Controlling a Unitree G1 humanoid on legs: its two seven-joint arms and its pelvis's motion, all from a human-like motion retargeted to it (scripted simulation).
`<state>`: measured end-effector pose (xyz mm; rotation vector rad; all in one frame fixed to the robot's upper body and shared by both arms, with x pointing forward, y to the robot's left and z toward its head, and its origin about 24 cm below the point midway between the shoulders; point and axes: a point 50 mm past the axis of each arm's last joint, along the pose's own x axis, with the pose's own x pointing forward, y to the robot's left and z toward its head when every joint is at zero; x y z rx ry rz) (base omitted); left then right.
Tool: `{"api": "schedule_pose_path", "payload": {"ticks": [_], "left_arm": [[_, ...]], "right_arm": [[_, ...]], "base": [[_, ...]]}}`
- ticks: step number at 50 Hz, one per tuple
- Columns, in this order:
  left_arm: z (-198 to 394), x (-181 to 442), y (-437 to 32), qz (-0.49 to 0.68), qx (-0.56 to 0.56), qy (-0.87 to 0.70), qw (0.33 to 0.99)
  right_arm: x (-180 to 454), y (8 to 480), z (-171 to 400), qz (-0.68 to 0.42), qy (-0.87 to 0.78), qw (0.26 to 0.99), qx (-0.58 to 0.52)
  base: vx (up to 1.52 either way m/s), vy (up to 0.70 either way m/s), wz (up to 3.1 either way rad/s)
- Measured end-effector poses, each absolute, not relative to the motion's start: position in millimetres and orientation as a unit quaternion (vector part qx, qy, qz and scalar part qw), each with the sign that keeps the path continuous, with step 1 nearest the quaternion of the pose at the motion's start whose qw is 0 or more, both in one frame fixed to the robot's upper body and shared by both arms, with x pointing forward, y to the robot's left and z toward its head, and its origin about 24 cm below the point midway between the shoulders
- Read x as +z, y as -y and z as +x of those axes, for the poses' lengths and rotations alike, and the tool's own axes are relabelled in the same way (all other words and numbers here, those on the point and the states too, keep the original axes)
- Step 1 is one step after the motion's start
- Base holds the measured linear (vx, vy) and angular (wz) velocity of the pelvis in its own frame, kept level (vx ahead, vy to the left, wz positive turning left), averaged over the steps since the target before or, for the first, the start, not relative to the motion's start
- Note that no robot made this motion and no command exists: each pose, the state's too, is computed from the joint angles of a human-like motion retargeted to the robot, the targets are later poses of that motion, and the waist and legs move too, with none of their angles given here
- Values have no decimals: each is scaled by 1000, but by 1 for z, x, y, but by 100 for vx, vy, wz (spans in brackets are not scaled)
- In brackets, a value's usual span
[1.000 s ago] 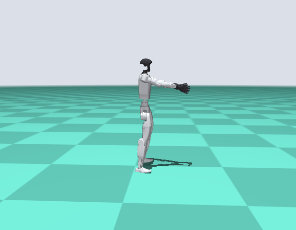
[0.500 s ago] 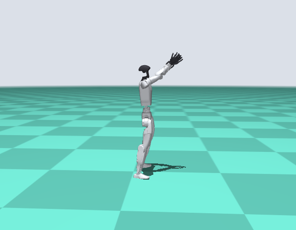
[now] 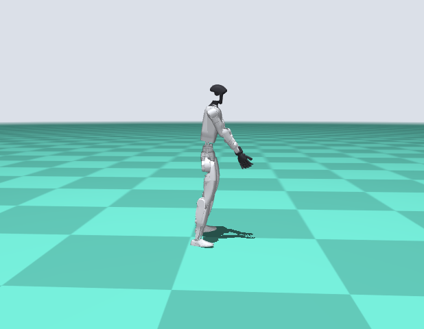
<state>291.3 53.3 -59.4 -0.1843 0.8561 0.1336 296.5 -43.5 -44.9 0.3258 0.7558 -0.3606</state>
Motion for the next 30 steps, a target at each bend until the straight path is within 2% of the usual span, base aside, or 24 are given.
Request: {"api": "schedule_pose_path", "payload": {"ticks": [4,14,23,27,30], "left_arm": [[276,-73,-52,-91,60,-427,897],[289,-57,-39,-73,44,-387,918],[290,-59,-49,-80,76,-427,898],[330,-18,-55,-55,64,-382,920],[375,50,-54,-36,44,-279,959]], "right_arm": [[-55,44,286,157,-367,902,-164],[-40,50,298,177,-320,913,-183],[-43,44,295,160,-367,892,-209],[-2,42,332,177,-337,902,-204],[70,39,375,196,-243,933,-179]], "base": [[0,0,0],[3,0,5],[12,0,2],[11,-1,-5],[8,-1,-6]]}}
